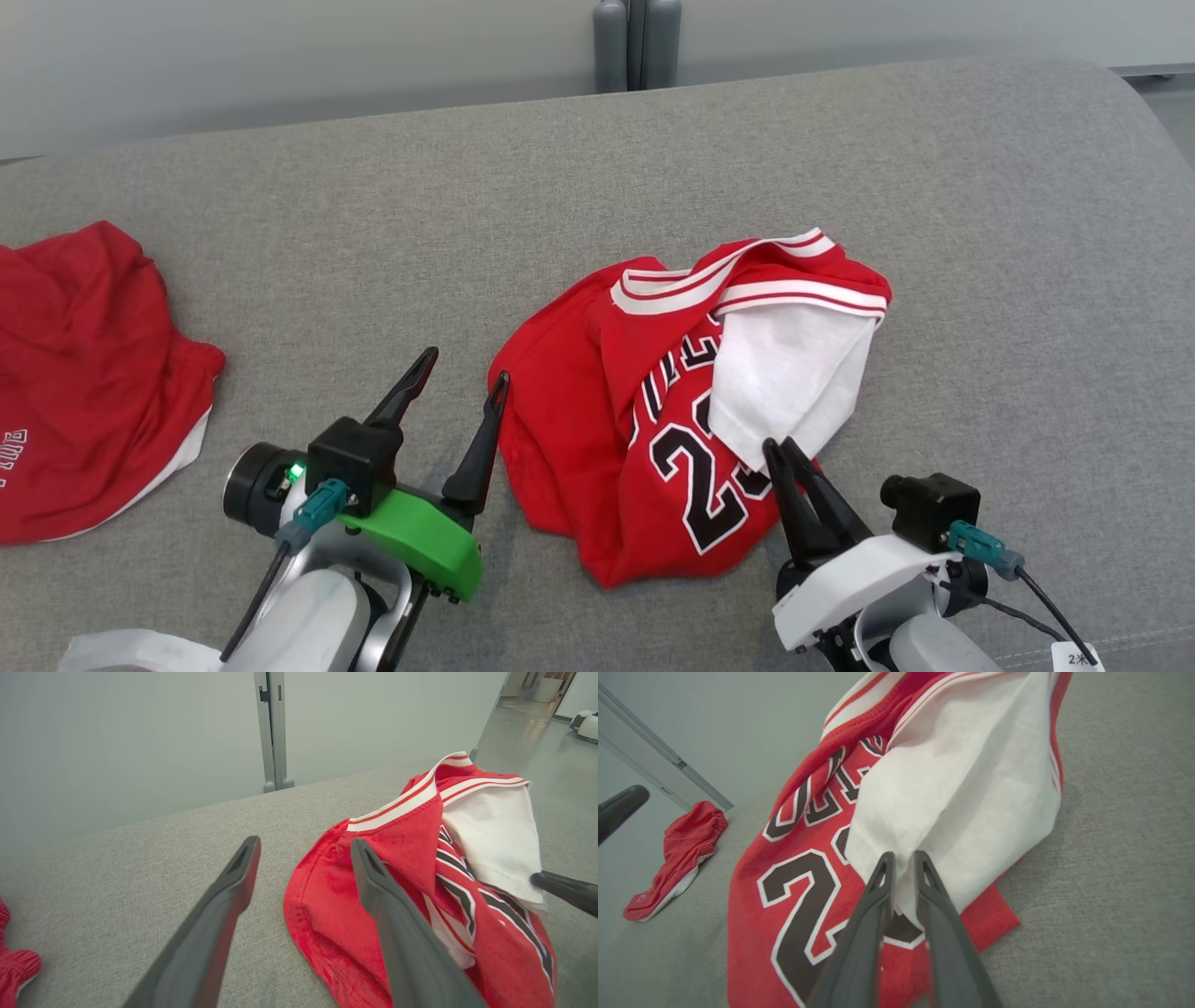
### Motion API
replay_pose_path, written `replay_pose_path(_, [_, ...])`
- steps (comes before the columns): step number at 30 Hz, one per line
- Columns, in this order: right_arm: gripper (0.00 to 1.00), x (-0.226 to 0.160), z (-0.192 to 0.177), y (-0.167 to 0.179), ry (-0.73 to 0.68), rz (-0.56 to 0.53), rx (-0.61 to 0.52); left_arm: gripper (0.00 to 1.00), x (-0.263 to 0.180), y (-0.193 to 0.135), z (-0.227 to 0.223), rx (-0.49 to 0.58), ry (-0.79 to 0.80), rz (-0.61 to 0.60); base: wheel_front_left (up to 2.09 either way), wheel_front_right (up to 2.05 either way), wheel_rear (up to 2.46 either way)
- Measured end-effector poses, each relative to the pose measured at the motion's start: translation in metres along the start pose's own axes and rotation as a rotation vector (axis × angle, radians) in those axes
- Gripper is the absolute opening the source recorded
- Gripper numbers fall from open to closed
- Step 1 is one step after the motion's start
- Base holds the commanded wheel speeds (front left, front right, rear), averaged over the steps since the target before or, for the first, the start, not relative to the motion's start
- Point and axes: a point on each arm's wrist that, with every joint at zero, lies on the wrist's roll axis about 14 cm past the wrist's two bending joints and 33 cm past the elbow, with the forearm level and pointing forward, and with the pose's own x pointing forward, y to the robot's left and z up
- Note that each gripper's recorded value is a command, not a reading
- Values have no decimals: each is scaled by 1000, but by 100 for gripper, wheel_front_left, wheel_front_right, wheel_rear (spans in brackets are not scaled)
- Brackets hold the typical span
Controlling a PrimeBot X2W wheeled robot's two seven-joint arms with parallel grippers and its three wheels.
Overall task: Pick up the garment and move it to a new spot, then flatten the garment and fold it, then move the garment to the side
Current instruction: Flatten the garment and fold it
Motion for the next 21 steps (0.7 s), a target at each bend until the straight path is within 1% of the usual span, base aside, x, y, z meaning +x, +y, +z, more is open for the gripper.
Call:
replay_pose_path(1, [28,0,0,-1,0,-2,0,100,0,0,0,0,0,1,0,0,0])
replay_pose_path(2, [28,0,0,-1,1,-4,-1,100,0,0,0,0,0,1,0,0,0])
replay_pose_path(4, [24,0,-1,-2,2,-5,-1,100,-1,1,0,0,3,3,0,0,0])
replay_pose_path(7, [4,1,-1,-3,5,-10,4,100,-2,1,0,0,2,6,0,0,0])
replay_pose_path(8, [0,1,-1,-3,6,-10,5,100,-2,2,0,0,2,8,0,0,0])
replay_pose_path(13, [0,5,3,-2,-6,-5,26,100,-3,4,1,1,-1,17,0,0,0])
replay_pose_path(16, [0,10,18,0,-48,5,34,100,-5,6,1,2,-1,27,0,0,0])
replay_pose_path(19, [0,18,43,6,-122,33,39,100,-8,7,-2,-2,9,33,0,0,0])
replay_pose_path(21, [0,23,67,16,-188,76,40,100,-10,8,-3,-3,11,39,0,0,0])
